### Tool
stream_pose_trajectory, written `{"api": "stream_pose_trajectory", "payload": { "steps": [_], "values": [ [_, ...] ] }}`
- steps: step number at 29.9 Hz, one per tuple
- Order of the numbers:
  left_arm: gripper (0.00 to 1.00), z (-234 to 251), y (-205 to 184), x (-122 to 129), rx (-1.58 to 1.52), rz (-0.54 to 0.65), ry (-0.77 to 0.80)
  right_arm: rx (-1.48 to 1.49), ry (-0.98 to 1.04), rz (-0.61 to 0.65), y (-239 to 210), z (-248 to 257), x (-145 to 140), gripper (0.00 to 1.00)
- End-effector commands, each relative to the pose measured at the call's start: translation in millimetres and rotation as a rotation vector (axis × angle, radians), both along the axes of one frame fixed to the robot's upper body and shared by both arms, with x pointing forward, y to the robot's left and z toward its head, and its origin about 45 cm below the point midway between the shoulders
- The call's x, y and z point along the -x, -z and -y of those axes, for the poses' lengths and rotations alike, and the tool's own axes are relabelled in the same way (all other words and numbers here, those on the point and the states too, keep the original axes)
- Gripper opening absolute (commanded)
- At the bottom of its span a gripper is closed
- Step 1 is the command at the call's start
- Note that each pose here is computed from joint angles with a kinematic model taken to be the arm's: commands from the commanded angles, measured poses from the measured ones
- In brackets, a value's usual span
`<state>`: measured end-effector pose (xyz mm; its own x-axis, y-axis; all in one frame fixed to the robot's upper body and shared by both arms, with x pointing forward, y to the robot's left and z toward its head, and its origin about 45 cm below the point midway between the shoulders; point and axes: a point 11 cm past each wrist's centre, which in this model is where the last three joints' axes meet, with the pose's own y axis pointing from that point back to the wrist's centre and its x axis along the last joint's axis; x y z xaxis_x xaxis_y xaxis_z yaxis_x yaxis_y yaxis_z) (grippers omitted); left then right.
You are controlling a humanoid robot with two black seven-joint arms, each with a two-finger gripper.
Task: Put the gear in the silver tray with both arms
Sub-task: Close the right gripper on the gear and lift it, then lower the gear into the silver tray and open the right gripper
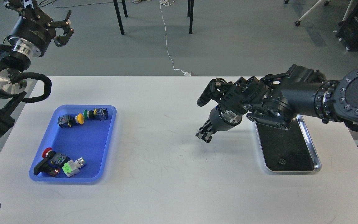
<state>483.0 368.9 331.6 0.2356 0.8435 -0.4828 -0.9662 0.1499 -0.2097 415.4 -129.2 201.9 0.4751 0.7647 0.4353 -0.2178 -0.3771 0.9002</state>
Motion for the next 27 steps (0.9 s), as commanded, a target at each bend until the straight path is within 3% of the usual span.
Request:
{"api": "stream_pose_trajectory", "payload": {
  "steps": [1, 6, 12, 20, 27],
  "values": [
    [0.97, -0.4, -0.9, -0.1, -0.001, 0.003, -0.002, 0.019, 0.073, 0.025, -19.7, 46.4, -10.5, 0.17],
    [0.97, 0.8, -1.3, -0.1, -0.003, 0.002, -0.003, 0.12, 0.176, 0.054, -22.1, 137.2, -12.1, 0.17],
    [0.97, -0.1, -0.9, 0.2, -0.004, 0.001, -0.004, 0.151, 0.297, 0.02, -13.5, 208.3, 8.5, 0.17],
    [0.97, 4.3, 0.9, 0.0, -0.006, -0.003, 0.004, 0.215, 0.298, -0.04, 17.3, 245.3, 40.7, 0.2],
    [0.97, 5.9, 1.4, 0.1, -0.013, -0.008, 0.014, 0.19, 0.287, -0.02, 27.6, 251.4, 45.3, 0.34]
  ]
}}
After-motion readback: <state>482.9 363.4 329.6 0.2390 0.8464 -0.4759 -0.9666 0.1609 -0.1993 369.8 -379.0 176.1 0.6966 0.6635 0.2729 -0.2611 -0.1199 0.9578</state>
